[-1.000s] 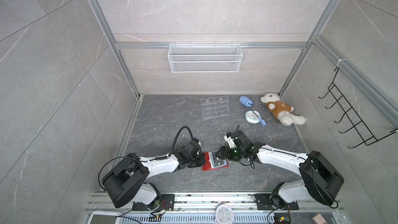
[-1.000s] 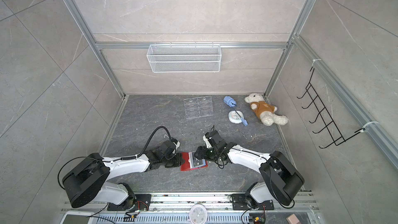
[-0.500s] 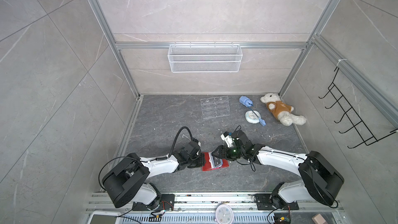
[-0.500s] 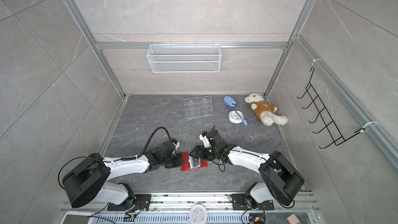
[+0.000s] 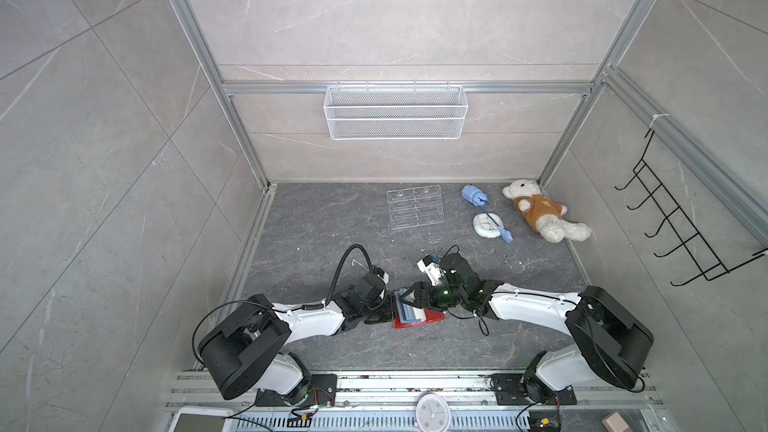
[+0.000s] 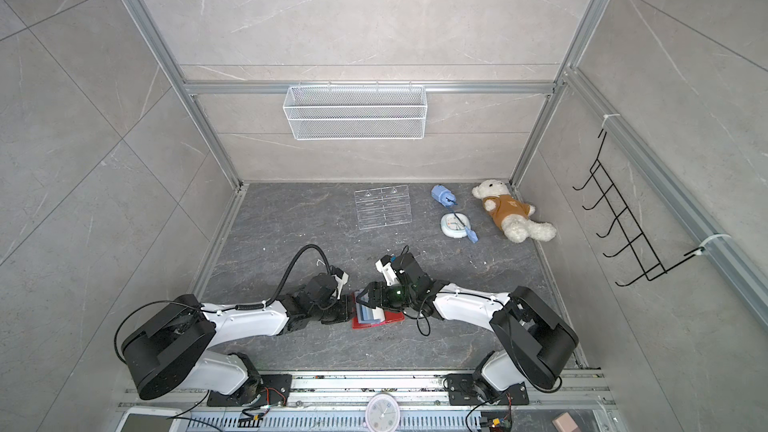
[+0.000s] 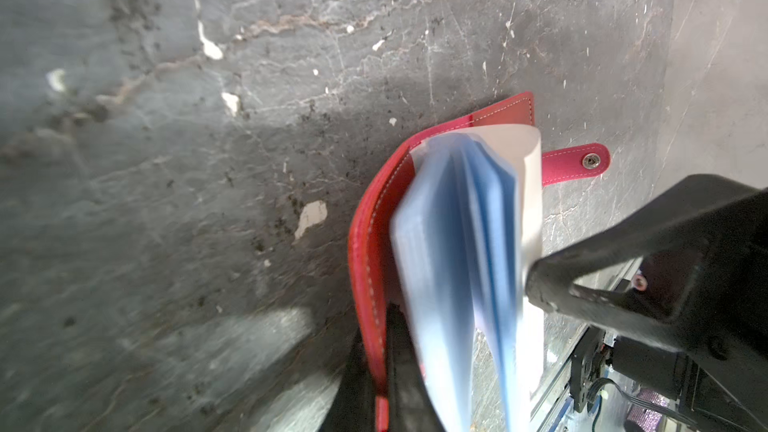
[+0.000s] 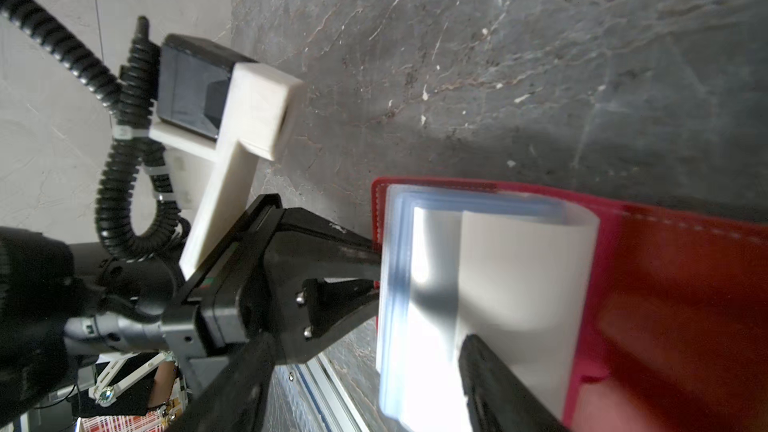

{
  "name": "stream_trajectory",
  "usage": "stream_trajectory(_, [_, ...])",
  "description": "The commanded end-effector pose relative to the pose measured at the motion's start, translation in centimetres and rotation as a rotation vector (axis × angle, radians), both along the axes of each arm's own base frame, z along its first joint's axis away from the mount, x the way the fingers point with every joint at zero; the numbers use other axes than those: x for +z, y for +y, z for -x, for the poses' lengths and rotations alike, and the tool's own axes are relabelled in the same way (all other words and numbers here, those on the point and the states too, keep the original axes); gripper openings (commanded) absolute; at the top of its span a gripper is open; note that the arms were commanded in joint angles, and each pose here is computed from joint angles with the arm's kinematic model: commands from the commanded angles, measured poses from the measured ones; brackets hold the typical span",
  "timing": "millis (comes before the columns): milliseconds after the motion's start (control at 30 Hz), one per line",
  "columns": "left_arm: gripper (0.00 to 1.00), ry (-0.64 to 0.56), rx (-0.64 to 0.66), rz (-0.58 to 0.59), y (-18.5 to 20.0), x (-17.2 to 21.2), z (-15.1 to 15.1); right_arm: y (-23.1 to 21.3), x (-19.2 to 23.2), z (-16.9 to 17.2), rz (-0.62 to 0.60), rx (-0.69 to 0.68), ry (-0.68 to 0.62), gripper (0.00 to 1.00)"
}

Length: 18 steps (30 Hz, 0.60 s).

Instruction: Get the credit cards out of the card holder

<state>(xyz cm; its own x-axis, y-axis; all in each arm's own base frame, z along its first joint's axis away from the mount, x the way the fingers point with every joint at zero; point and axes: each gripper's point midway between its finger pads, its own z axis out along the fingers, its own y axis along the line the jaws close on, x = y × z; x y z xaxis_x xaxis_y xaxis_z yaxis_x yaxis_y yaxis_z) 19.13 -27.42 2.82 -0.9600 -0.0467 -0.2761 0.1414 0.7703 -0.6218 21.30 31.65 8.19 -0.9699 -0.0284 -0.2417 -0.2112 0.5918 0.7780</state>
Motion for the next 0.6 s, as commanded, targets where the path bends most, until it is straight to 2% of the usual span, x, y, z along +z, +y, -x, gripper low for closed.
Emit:
stream_trajectory(0, [0.18, 0.009, 0.019, 0.026, -0.1, 0.3, 0.1, -0.3, -1.2, -0.1, 0.039, -0.023, 0.019, 0.73])
stream_trajectory(133, [0.41, 0.006, 0.075, -0.001, 1.0, 0.5, -0.1, -0.6, -1.7, -0.1, 0.057, -0.031, 0.021, 0.72])
stream_trajectory(233, [0.51, -0.015, 0.125, -0.034, 2.4, 1.2, -0.3, -1.0, -1.9, -0.1, 0.08, -0.038, 0.017, 0.72])
stream_trajectory(367, [0.58, -0.055, 0.181, -0.048, 3.9, 3.1, -0.4, -1.4, -2.1, -0.1, 0.104, -0.046, 0.013, 0.72])
stream_trajectory(467, [0.63, -0.087, 0.188, -0.003, 3.9, 4.9, -0.4, -1.8, -2.2, -0.2, 0.127, -0.057, 0.01, 0.72])
stream_trajectory(567, [0.65, -0.07, 0.169, 0.052, 3.1, 5.3, -0.1, -2.3, -2.2, -0.2, 0.153, -0.066, 0.001, 0.72])
